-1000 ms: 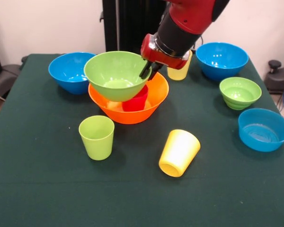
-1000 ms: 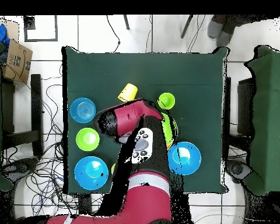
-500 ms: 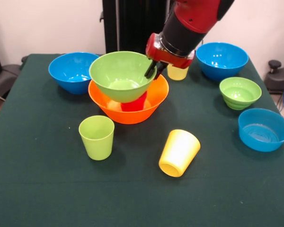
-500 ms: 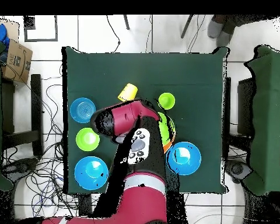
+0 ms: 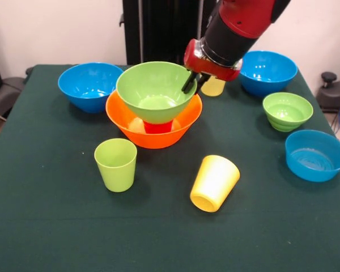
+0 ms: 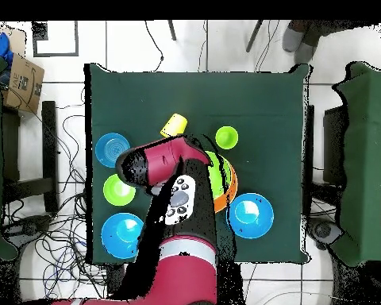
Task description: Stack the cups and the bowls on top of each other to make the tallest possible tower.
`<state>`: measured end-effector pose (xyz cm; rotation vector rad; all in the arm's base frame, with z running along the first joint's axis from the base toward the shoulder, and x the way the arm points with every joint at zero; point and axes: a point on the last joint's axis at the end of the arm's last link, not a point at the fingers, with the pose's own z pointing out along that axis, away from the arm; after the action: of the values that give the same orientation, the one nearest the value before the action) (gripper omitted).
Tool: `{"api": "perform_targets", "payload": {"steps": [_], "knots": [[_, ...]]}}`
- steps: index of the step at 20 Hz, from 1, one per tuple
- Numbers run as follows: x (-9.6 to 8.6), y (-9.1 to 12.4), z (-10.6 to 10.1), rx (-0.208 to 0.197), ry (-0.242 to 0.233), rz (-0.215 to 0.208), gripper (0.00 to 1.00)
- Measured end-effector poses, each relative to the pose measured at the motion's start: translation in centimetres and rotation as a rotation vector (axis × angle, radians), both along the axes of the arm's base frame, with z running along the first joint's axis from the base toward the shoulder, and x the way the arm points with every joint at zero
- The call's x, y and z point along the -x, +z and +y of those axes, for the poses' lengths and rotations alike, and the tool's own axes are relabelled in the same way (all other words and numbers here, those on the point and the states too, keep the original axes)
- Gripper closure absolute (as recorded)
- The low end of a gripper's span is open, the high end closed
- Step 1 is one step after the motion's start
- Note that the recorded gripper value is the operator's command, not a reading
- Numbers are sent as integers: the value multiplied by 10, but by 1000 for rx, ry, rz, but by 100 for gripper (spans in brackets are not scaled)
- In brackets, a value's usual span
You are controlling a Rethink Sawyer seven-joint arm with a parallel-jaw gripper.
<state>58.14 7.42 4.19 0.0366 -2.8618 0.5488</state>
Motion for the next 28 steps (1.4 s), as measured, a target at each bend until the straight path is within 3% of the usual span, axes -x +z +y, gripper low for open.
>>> {"api": "perform_targets", "payload": {"steps": [28], "knots": [[7, 8, -17, 50, -23, 19, 100]]}}
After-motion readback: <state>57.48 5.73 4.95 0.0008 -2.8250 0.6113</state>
